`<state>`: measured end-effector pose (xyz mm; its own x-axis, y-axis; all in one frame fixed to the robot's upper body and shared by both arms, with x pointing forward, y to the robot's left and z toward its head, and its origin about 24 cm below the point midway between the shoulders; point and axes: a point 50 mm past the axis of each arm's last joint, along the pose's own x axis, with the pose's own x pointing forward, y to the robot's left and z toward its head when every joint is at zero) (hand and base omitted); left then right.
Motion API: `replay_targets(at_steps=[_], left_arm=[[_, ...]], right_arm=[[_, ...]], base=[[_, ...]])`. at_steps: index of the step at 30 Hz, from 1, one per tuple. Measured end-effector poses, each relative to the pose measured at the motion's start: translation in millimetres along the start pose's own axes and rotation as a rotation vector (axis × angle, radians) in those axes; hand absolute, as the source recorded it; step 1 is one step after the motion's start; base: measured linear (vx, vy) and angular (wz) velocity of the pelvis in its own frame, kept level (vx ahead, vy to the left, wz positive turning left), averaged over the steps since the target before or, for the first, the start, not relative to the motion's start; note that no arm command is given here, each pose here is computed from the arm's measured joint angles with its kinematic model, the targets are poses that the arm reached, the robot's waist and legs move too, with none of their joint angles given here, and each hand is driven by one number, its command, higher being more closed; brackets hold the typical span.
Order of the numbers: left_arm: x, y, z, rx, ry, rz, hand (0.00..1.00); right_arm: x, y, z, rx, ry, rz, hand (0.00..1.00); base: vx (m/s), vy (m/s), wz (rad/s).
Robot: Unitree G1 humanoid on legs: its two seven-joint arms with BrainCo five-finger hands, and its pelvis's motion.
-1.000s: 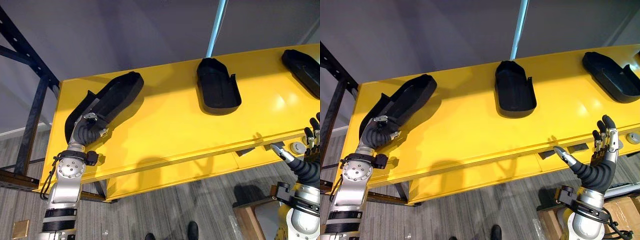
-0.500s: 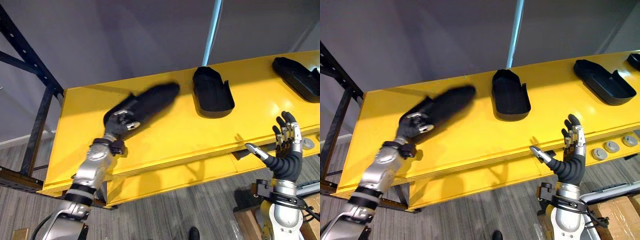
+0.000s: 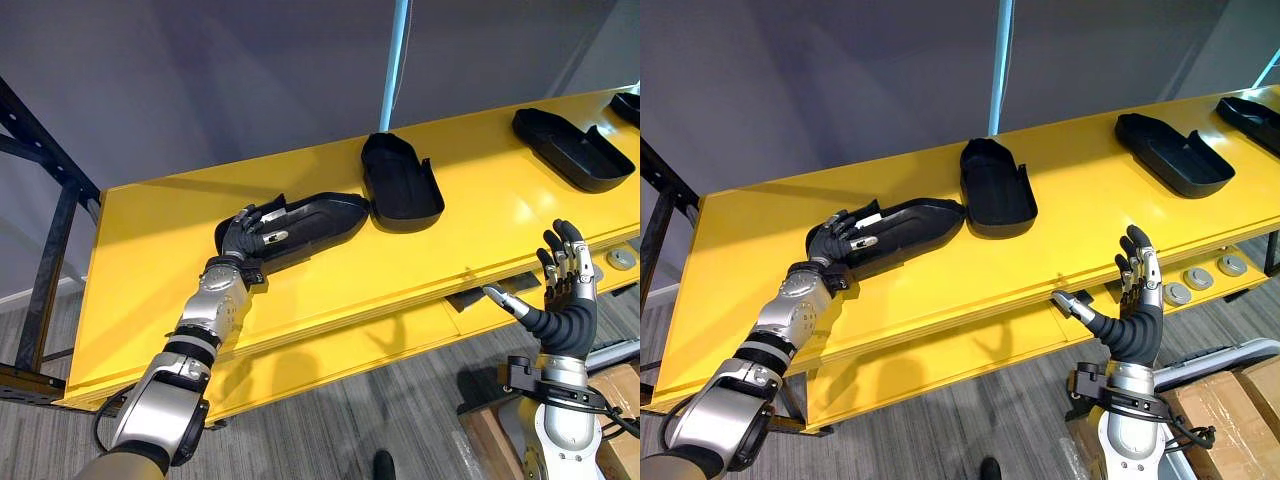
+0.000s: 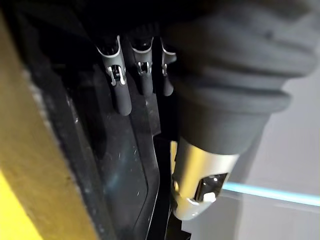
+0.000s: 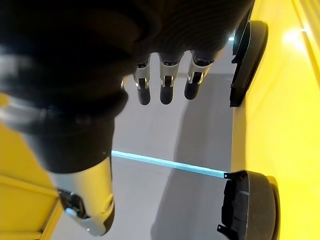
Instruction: Walk over and take plastic housings, then place them on the shelf
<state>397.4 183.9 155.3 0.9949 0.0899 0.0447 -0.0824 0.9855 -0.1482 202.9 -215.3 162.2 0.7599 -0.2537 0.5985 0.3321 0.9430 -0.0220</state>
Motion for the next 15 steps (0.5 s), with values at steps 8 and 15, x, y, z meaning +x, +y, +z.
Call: replay_targets(at_steps=[8, 15], left_arm=[[-54, 11, 119, 0.018, -0.657, 0.022, 0.0], [-100, 34, 168, 0.66, -1.055, 0.236, 0.0]], right_arm=[[-9, -6, -10, -0.029, 0.057, -0.005, 0.0], [-16, -12, -7, 0.0, 0.025, 0.032, 0.0]], base=[[-0.02, 0.002, -0.01], [-0.01, 0.001, 0.01]])
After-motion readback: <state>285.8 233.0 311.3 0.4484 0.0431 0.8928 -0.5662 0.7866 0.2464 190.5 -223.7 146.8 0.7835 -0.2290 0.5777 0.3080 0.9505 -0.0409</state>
